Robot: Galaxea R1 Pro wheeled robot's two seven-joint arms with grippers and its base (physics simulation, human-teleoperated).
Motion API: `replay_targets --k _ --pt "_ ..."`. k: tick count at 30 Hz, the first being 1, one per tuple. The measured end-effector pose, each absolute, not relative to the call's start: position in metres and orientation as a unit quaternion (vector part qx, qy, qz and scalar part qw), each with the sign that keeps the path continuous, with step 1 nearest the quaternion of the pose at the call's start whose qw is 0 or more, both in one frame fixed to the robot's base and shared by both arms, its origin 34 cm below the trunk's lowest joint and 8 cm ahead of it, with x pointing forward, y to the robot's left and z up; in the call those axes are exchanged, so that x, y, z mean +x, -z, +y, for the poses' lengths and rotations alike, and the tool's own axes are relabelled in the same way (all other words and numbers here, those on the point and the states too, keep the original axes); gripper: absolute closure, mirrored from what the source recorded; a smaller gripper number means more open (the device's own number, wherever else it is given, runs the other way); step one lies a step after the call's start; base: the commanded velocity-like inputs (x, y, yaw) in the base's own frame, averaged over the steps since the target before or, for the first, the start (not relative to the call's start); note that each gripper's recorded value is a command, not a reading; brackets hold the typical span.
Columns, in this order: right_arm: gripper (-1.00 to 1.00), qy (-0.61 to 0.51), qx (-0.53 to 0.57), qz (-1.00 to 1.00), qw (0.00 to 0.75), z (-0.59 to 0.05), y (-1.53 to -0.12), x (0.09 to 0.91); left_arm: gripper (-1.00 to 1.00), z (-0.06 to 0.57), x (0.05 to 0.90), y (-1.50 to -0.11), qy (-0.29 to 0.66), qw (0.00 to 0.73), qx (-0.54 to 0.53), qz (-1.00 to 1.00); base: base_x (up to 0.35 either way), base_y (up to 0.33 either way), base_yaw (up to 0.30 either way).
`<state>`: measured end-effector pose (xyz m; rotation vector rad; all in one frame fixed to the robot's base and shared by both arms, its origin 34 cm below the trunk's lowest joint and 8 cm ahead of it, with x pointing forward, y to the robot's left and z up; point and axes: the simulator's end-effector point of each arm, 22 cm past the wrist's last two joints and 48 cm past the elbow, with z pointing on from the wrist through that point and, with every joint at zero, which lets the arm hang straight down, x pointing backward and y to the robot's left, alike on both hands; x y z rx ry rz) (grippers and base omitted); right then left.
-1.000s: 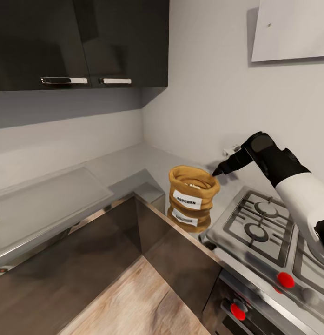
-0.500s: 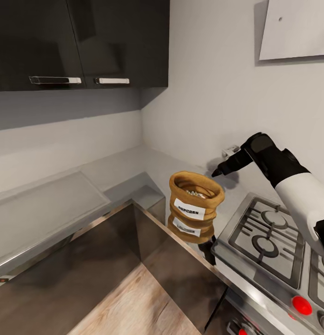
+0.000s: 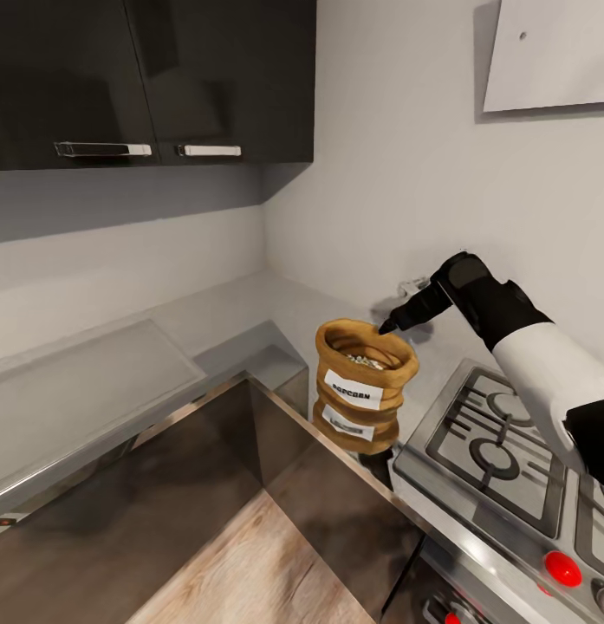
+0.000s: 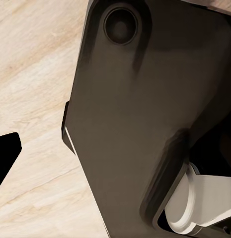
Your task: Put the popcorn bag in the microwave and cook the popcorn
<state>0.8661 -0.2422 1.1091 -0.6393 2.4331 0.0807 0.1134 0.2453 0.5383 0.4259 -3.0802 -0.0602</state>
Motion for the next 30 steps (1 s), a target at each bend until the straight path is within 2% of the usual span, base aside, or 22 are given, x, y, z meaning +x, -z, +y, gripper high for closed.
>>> replay_targets --k 2,13,20,30 --pt "-1.0 -0.04 -0.223 0.931 0.286 -0.251 -1.091 0.862 -1.0 0.245 0.113 -0.538 0.019 0.016 0.137 -0.99 0.0 0.0 0.0" --pt "-1.0 -0.055 -0.197 0.929 0.308 -0.273 -1.086 0.873 -1.0 0.245 0.115 -0.538 0.019 0.015 0.139 -0.99 0.006 0.0 0.0" --pt "-1.0 -0.052 -0.199 0.929 0.308 -0.273 -1.086 0.872 -1.0 0.245 0.114 -0.538 0.019 0.015 0.138 -0.99 0.245 0.0 0.0" --pt "-1.0 -0.057 -0.204 0.932 0.293 -0.274 -1.063 0.865 -1.0 0.245 0.114 -0.538 0.019 0.015 0.138 -0.99 0.025 0.0 0.0"
